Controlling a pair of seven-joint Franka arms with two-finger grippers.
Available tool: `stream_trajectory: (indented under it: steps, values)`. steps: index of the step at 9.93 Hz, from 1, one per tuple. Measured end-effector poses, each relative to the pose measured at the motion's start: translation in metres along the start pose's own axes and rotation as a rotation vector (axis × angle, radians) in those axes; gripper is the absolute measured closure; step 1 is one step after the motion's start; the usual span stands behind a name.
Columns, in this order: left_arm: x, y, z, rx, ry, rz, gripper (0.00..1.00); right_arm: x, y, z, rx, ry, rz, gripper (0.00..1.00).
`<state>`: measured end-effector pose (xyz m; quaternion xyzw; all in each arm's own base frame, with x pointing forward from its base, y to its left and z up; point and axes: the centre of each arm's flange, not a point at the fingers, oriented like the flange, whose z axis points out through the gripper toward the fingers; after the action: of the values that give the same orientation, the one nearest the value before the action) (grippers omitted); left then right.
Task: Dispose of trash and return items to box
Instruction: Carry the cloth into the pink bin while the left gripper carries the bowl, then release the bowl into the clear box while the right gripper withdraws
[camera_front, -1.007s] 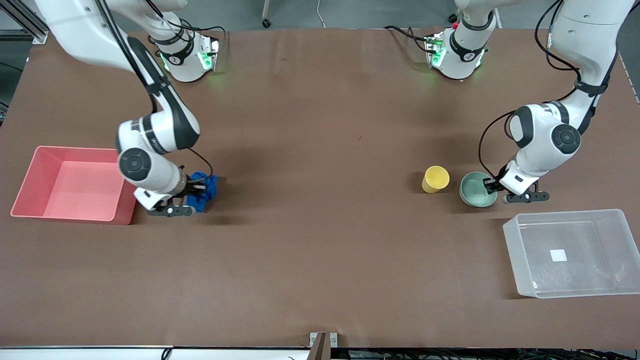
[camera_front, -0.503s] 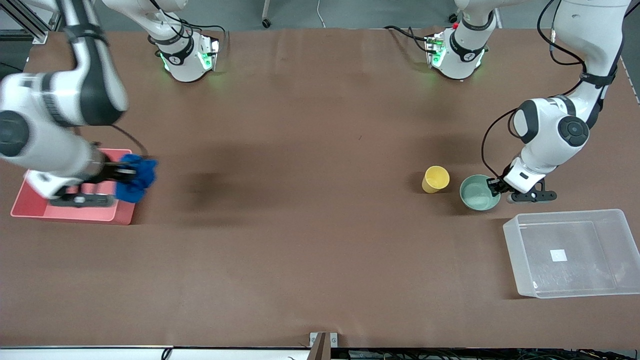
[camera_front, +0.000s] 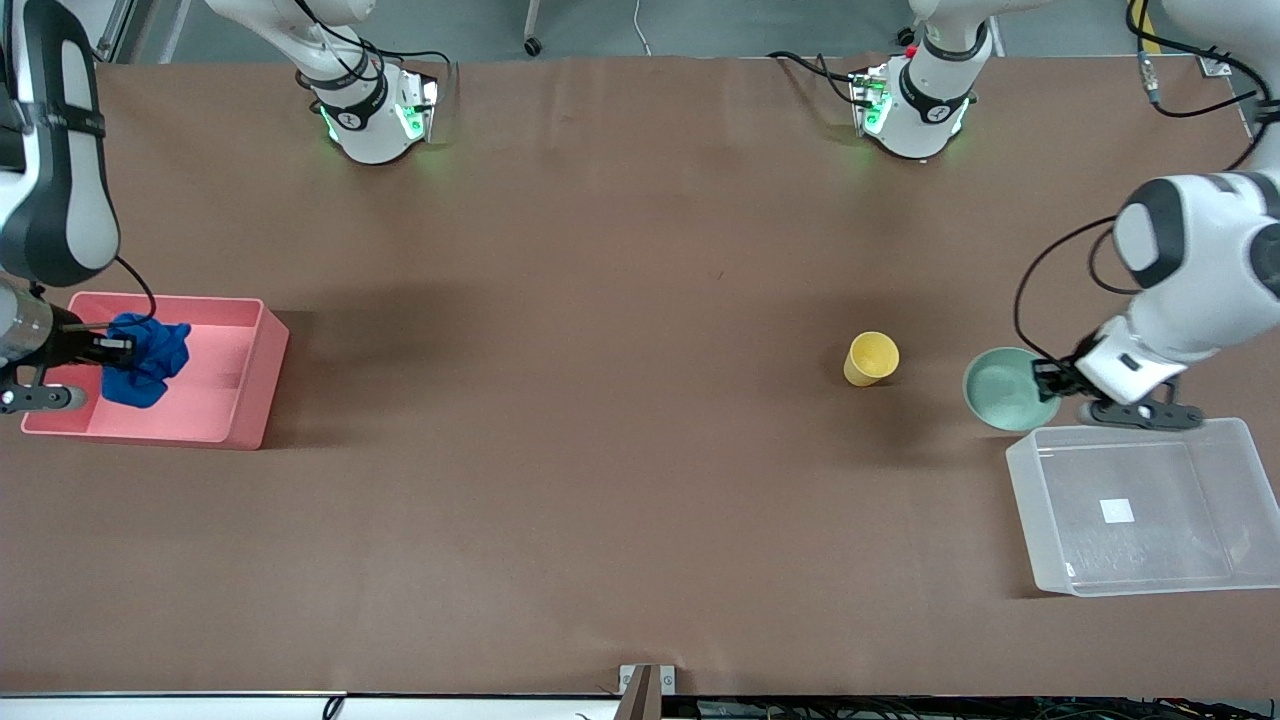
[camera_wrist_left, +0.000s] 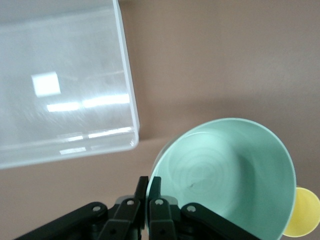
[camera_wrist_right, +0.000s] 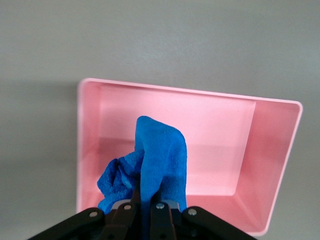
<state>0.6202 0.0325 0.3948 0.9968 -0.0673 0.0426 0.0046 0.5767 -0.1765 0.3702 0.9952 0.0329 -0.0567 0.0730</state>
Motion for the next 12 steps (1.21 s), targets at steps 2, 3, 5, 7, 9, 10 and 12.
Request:
stream_trajectory:
  steps: [2, 3, 5, 7, 9, 10, 12]
  values:
    - [0.035, -0.029, -0.017, 0.008, 0.06, 0.019, 0.96, -0.004, 0.003, 0.06, 0.0, -0.011, -0.003, 0.92]
    - [0.049, -0.061, -0.017, 0.013, 0.079, 0.023, 0.96, -0.004, 0.005, 0.082, -0.002, -0.014, -0.015, 0.9]
    - [0.059, -0.148, 0.005, 0.024, 0.09, 0.035, 0.96, -0.008, 0.021, 0.109, -0.007, -0.005, -0.043, 0.65]
    - [0.059, -0.199, 0.044, 0.031, 0.076, 0.008, 0.96, -0.008, 0.023, 0.105, 0.0, 0.003, -0.044, 0.36]
    - [0.063, -0.206, 0.084, 0.039, 0.075, -0.005, 0.96, 0.006, -0.005, 0.048, 0.048, 0.019, -0.014, 0.09]
    - [0.064, -0.204, 0.104, 0.037, 0.078, -0.017, 0.96, 0.011, -0.023, -0.004, 0.062, 0.037, 0.03, 0.0]
    - [0.067, -0.2, 0.137, 0.034, 0.084, -0.058, 0.96, 0.009, -0.063, -0.106, 0.088, 0.053, 0.13, 0.0]
